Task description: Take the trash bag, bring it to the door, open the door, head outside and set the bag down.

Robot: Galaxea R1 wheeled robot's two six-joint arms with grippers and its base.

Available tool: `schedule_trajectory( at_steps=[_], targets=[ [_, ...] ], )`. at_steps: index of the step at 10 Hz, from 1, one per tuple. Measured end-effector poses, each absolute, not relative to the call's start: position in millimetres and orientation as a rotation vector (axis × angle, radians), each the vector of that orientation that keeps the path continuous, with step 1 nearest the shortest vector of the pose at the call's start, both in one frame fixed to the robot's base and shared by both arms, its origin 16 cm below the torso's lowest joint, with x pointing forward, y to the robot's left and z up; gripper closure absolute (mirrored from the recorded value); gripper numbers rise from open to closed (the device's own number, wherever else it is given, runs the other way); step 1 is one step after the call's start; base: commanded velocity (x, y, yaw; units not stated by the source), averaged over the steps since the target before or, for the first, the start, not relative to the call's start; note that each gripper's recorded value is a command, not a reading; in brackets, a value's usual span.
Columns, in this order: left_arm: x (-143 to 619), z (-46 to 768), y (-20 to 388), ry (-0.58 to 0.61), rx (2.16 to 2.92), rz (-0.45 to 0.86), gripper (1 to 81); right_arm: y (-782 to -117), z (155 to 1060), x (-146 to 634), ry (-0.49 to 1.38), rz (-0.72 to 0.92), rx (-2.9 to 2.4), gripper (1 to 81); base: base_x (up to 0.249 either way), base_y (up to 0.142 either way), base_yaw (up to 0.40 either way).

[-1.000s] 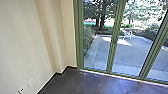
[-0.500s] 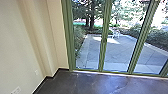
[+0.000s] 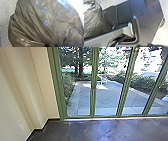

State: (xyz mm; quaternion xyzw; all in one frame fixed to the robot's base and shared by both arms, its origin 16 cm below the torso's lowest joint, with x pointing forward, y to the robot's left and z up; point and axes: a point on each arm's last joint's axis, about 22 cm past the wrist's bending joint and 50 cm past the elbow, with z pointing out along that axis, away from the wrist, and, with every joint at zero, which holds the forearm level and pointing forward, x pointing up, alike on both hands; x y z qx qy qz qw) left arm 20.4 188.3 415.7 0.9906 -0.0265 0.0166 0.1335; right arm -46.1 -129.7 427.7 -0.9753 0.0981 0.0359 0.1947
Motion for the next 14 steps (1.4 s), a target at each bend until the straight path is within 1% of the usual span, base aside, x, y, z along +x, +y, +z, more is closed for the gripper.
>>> schedule_trajectory(
  at_steps=[5,14],
  targets=[
    [20.4,415.8,186.3,-0.096,2.870,0.051,81.1,-129.3,427.8,-45.9,0.276,0.100,-2.733,1.0,0.000,0.000,-0.318],
    [20.3,415.8,186.6,-0.097,2.870,0.051,81.1,-129.2,427.8,-45.9,0.275,0.098,-2.733,1.0,0.000,0.000,-0.320]
  ],
)
